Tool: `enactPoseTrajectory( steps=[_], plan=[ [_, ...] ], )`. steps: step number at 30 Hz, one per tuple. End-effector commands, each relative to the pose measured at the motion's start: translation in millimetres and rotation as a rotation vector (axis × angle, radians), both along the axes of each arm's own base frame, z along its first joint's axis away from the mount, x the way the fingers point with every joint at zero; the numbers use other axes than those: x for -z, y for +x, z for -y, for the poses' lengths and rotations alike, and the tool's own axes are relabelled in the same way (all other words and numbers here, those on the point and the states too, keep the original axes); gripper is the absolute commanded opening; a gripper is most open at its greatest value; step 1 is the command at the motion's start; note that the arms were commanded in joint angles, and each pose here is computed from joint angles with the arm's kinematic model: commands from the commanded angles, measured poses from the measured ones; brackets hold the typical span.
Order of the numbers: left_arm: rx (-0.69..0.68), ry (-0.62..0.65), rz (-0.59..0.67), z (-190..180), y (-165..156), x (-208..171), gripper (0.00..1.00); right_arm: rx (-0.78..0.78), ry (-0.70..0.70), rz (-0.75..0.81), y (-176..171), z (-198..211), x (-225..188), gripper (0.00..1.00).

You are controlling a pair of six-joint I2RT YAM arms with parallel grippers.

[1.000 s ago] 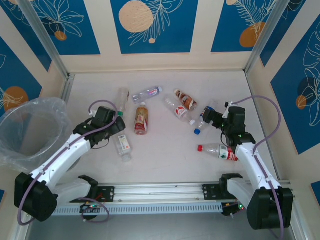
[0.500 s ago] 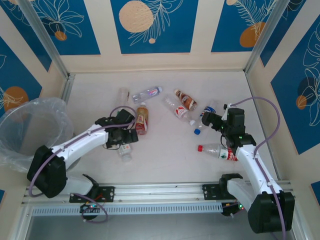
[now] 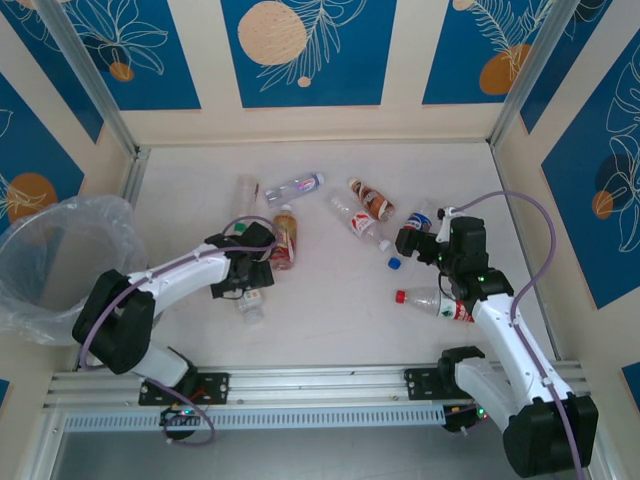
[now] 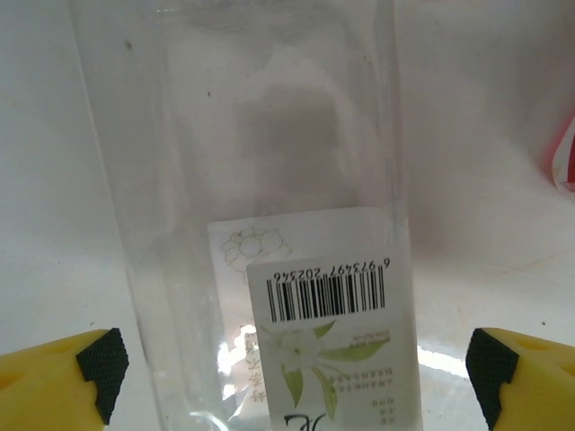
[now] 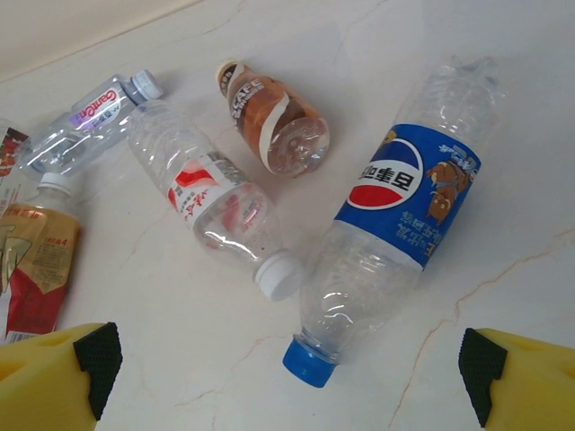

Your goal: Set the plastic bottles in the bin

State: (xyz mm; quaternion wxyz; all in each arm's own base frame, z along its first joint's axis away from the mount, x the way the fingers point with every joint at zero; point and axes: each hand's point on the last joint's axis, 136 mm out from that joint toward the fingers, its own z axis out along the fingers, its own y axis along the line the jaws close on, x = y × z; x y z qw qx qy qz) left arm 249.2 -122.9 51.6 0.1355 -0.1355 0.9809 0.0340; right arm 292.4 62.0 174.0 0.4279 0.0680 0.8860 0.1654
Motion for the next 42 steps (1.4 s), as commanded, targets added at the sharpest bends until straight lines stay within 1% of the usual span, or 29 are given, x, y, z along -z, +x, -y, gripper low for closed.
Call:
enactPoseTrajectory(
  steps=[1, 5, 10, 15, 19, 21, 26, 30, 32, 36, 42],
  plan=[
    [0.001, 0.025, 0.006, -6, 4, 7, 0.94, -0.037, -0.017, 0.050, -1, -6, -23, 0.99],
    [0.000, 0.026, 0.007, -9, 2, 14, 0.86, -0.093, -0.025, 0.075, -4, -17, -34, 0.99],
    [0.013, 0.031, 0.009, -10, 1, 19, 0.79, -0.166, -0.013, 0.114, -7, -34, -46, 0.99],
    [0.032, 0.050, 0.004, -12, 1, 20, 0.68, -0.171, -0.024, 0.127, -8, -38, -51, 0.99],
    [0.063, 0.042, 0.015, -9, 3, 14, 0.59, -0.173, -0.032, 0.136, -9, -40, -54, 0.99],
    [0.074, 0.038, 0.032, -9, 5, 7, 0.58, -0.167, -0.033, 0.139, -10, -39, -55, 0.99],
    [0.108, 0.008, 0.102, -5, 11, -23, 0.58, -0.192, -0.008, 0.162, -13, -46, -62, 0.99],
    [0.147, -0.032, 0.171, 0, 16, -51, 0.58, -0.370, 0.022, 0.230, -24, -75, -71, 0.99],
    [0.162, -0.045, 0.192, 1, 18, -66, 0.59, -0.408, 0.025, 0.246, -27, -82, -74, 0.99],
    [0.199, -0.139, 0.250, 9, 23, -102, 0.59, -0.400, 0.019, 0.263, -24, -85, -76, 0.99],
    [0.259, -0.166, 0.333, 5, 30, -165, 0.59, -0.379, 0.020, 0.322, -17, -85, -83, 0.99]
  ],
)
